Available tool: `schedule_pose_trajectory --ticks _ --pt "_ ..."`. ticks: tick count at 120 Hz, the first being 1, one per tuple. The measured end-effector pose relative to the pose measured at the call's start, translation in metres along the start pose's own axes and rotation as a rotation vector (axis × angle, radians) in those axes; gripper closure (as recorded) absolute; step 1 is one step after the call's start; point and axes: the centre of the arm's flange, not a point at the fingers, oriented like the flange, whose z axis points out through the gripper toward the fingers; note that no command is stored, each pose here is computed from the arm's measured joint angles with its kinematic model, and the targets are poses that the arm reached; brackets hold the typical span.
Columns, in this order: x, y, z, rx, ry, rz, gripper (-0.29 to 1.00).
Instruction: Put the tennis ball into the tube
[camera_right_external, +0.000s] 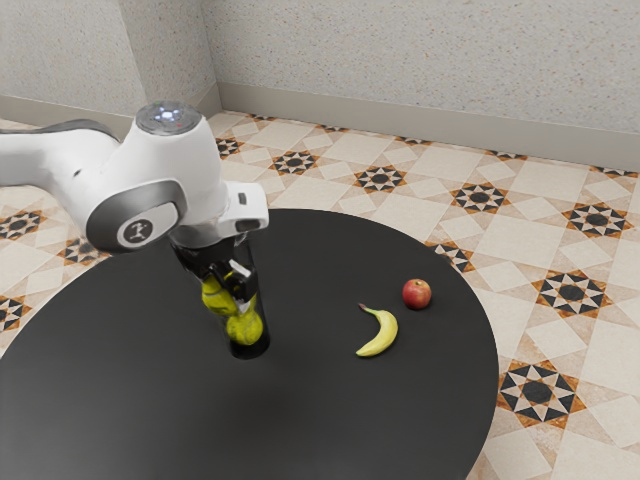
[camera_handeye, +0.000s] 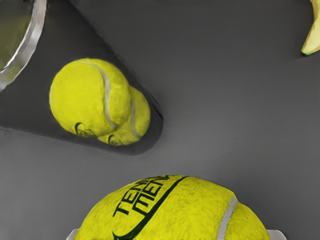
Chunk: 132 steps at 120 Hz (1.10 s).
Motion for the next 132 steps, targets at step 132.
schedule_pose_trajectory --ticks 132 --pt "0.106 0.015 -0.059 0.276 0.248 0.127 0.48"
